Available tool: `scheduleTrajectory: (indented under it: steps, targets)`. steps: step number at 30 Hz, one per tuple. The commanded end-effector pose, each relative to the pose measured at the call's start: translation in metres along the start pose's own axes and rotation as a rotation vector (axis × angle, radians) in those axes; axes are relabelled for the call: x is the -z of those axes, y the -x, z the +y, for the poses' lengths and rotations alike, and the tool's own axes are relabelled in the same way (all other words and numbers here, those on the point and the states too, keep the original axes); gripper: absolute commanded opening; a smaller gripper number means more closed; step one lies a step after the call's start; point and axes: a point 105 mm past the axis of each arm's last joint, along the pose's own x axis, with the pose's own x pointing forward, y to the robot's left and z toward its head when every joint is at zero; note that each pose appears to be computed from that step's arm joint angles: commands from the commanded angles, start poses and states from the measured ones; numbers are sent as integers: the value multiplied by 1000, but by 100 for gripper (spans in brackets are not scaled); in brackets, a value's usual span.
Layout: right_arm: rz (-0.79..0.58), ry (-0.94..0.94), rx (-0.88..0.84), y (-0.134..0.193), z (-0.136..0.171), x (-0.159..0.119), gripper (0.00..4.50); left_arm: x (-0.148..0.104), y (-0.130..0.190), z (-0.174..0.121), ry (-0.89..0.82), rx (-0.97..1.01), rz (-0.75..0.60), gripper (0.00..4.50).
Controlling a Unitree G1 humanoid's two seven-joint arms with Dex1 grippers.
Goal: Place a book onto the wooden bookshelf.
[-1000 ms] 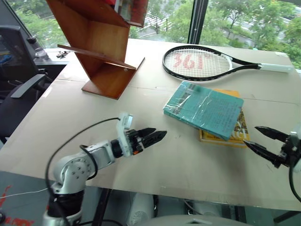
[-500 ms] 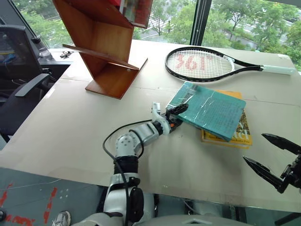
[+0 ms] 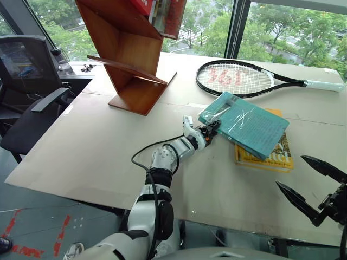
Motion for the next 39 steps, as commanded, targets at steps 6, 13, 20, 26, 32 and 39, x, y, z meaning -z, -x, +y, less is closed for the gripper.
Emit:
scheduleTrajectory:
  steps: [6, 13, 20, 26, 32, 39]
  targets:
    - [-42, 38, 6, -8, 2, -5, 450, -25, 49, -19, -77, 169, -8, 6]
    - [-80, 39, -28, -21, -6, -2, 450, -84, 131, -65, -601, 205, -94, 6]
    - [-131, 69, -83, -37, -25, -8, 450, -71, 158, -153, -1328, 280, 136, 6]
    - [-157, 87, -112, -47, -36, -12, 450, -66, 156, -214, -2064, 217, 66, 6]
    - [-192, 113, -150, -60, -47, -19, 450, -85, 173, -275, -2709, -10, 48, 6]
    - [-247, 125, -194, -76, -47, -33, 450, -128, 220, -281, -2792, -354, 427, 6]
